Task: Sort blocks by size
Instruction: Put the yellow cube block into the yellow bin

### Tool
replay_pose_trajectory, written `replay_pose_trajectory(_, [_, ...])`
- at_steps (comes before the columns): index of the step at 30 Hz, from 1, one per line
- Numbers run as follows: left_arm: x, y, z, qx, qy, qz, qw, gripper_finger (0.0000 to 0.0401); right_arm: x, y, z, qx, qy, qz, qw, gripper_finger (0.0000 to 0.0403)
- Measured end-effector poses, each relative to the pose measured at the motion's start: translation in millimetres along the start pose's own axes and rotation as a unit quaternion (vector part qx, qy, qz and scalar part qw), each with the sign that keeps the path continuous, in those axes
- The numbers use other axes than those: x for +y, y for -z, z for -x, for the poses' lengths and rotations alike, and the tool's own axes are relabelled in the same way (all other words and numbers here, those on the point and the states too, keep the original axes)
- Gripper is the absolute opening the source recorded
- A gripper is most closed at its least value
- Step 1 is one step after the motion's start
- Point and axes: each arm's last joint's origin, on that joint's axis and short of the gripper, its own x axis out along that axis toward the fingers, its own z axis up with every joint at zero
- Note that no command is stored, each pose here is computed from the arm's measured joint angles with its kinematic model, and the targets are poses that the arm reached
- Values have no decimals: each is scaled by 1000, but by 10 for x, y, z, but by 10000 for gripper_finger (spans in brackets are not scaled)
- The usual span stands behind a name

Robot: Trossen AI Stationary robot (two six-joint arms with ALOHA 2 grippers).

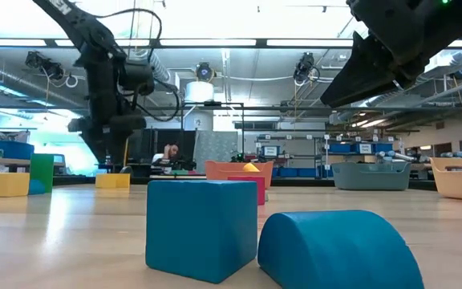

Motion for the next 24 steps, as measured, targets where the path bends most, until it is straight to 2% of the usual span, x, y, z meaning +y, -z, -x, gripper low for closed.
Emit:
replay_pose_trajectory(10, [-4, -27, -161, 27, -14, -33, 999, 228, 0, 0, 0, 0, 0, 0, 1000, 144])
replay_pose_trajectory(24, [21, -95, -410, 46, -30, -37, 998, 227, 0, 0, 0, 0, 0, 0, 1000, 142])
